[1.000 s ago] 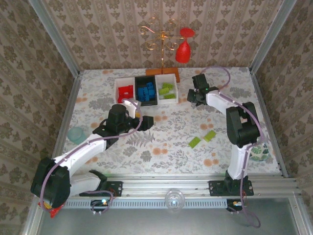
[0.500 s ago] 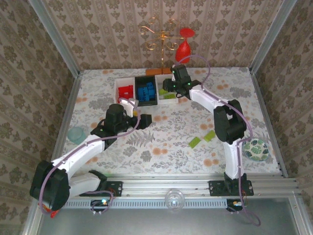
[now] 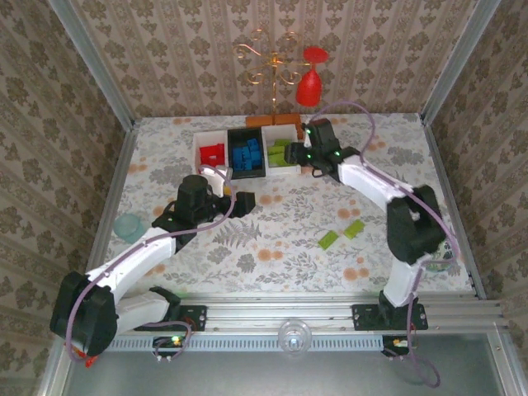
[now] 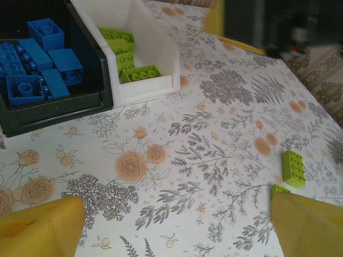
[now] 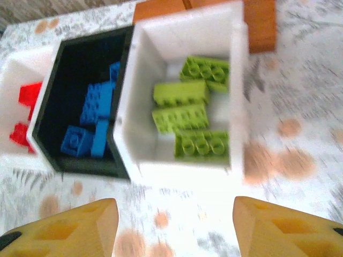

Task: Sort the legos into containers by color
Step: Place the lego in the container, then pick up the lego from the bottom-center of the table.

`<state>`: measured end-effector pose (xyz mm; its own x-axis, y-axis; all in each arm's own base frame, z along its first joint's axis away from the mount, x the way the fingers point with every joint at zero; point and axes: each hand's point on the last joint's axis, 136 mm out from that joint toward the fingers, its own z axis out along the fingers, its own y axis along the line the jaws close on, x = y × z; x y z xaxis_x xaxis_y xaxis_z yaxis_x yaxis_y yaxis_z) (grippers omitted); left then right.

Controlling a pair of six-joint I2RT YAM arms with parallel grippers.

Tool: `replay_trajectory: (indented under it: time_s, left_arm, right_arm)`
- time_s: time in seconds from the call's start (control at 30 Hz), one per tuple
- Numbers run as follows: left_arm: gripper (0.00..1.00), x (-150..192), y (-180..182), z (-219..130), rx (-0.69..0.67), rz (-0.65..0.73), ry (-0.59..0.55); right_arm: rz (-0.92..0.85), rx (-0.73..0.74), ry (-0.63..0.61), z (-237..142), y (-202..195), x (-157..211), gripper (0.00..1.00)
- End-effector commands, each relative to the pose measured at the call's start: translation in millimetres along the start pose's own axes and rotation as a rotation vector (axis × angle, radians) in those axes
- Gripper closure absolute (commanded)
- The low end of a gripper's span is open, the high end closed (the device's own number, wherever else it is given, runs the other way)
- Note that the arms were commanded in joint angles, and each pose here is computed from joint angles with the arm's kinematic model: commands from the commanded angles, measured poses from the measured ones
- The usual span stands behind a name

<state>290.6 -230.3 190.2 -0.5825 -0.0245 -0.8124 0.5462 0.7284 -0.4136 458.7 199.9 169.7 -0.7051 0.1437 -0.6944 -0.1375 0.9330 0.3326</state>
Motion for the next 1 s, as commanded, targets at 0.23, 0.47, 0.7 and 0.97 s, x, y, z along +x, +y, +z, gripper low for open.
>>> replay_trajectory:
  time_s: [0.23, 0.47, 0.7, 0.97]
  left_arm:
    - [0.09, -3.3, -21.2, 0.4, 0.112, -0.002, -0.015]
    - [0.09, -2.5, -28.9, 2.8, 0.149, 0.011, -0.016]
    - [0.09, 1.4, -23.6, 8.2, 0.128, -0.001, 0.003]
    - [0.09, 5.3, -19.3, 11.1, 0.108, -0.007, 0.027]
  right_arm:
    - [0.014, 0.317, 0.214, -88.1, -80.2, 153.0, 0.32]
    - [0.07, 0.325, 0.264, -111.5, -88.1, 212.8, 0.25]
    - [0.09, 0.308, 0.31, -95.2, -83.3, 238.8, 0.24]
    - [0.072, 0.283, 0.329, -73.9, -71.5, 241.6, 0.25]
